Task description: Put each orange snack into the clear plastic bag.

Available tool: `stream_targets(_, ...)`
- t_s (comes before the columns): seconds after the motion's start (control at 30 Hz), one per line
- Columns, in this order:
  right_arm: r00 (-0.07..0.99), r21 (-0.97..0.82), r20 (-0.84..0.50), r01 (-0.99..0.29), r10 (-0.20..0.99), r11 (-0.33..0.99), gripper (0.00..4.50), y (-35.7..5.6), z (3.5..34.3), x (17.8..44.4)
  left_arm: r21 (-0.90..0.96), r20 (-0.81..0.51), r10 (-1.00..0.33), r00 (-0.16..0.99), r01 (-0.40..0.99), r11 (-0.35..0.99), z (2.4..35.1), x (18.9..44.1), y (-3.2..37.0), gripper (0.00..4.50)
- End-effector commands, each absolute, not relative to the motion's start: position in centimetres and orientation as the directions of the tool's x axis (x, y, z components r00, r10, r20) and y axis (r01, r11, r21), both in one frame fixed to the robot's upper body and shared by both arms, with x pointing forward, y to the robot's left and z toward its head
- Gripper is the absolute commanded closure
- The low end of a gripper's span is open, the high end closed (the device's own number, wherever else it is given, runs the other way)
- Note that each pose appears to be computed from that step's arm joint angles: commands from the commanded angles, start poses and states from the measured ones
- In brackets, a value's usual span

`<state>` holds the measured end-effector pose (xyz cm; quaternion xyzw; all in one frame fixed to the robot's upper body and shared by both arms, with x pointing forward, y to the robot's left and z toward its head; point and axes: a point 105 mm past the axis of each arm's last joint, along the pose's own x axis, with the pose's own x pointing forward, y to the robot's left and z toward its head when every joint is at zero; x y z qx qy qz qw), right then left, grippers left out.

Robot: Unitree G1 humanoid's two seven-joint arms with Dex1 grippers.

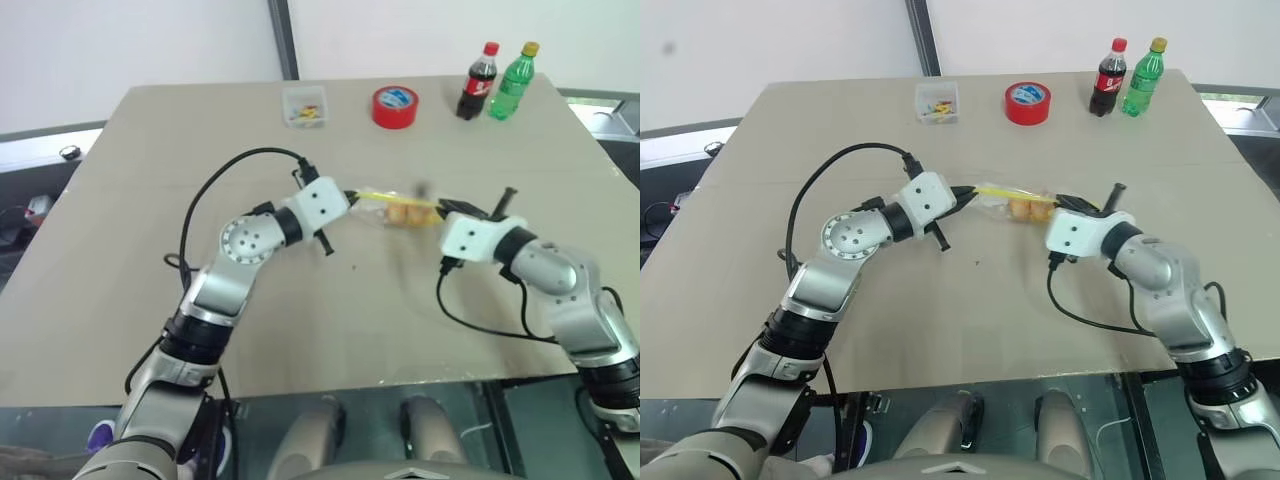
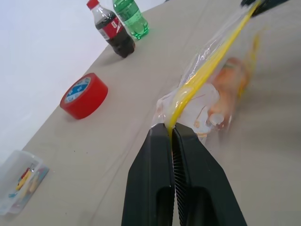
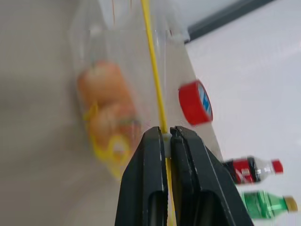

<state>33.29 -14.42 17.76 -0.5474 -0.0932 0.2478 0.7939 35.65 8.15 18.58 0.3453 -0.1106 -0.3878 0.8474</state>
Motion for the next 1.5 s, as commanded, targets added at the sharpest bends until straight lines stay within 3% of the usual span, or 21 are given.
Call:
stream_targets(0.03, 0.937, -0.926, -0.091, -0.203, 0.336, 0.317, 4.39, -19.1, 19.0, 34.1, 0.687, -0.028, -0.656, 0.754, 0.491, 0.535, 20.1, 36.7, 11.6, 4.50)
stream_targets(0.43, 0.953, -0.927, -0.090, -0.186, 0.288, 0.327, 4.39, -20.5, 19.8, 34.8, 0.698, -0.022, -0.641, 0.767, 0.471, 0.540, 20.3, 37.3, 12.6, 4.50)
stream_targets(0.6, 0.961, -0.930, -0.051, -0.145, 0.271, 0.338, 4.39, -20.9, 21.2, 36.6, 0.698, 0.016, -0.623, 0.782, 0.437, 0.567, 21.6, 39.1, 12.9, 4.50)
stream_targets(0.73, 0.980, -0.955, 0.057, -0.002, 0.191, 0.298, 4.39, -22.2, 24.6, 39.5, 0.726, 0.096, -0.564, 0.820, 0.330, 0.603, 24.5, 41.6, 14.3, 4.50)
stream_targets(0.87, 0.972, -0.954, 0.132, 0.072, 0.193, 0.291, 4.39, -22.6, 26.7, 39.8, 0.739, 0.178, -0.577, 0.797, 0.279, 0.614, 26.6, 41.7, 14.6, 4.50)
stream_targets(1.03, 0.970, -0.921, 0.053, -0.044, 0.236, 0.387, 4.39, -22.4, 24.4, 37.5, 0.733, 0.131, -0.688, 0.714, 0.398, 0.552, 24.3, 39.1, 13.1, 4.50)
stream_targets(1.2, 0.926, -0.825, -0.184, -0.327, 0.328, 0.461, 4.39, -20.9, 17.6, 33.0, 0.674, -0.039, -0.732, 0.680, 0.559, 0.483, 17.3, 35.4, 12.0, 4.50)
stream_targets(1.23, 0.920, -0.810, -0.207, -0.352, 0.333, 0.470, 4.50, -20.8, 17.0, 32.5, 0.665, -0.073, -0.745, 0.663, 0.589, 0.459, 16.2, 34.6, 11.8, 3.97)
stream_targets(1.27, 0.917, -0.790, -0.215, -0.365, 0.334, 0.493, 3.75, -20.9, 16.7, 32.1, 0.642, -0.094, -0.754, 0.650, 0.619, 0.453, 15.5, 33.9, 11.7, 3.78)
stream_targets(1.33, 0.908, -0.751, -0.235, -0.397, 0.347, 0.528, 3.22, -20.9, 16.3, 31.3, 0.578, -0.112, -0.761, 0.639, 0.664, 0.474, 14.9, 33.1, 11.9, 3.07)
stream_targets(1.43, 0.882, -0.669, -0.273, -0.461, 0.384, 0.583, 1.89, -21.4, 15.7, 29.9, 0.471, -0.129, -0.762, 0.634, 0.716, 0.516, 14.6, 31.9, 13.4, 1.80)
stream_targets(1.5, 0.875, -0.625, -0.297, -0.481, 0.383, 0.614, 0.76, -22.7, 15.4, 28.8, 0.397, -0.146, -0.768, 0.624, 0.748, 0.532, 14.6, 30.8, 14.7, 0.77)
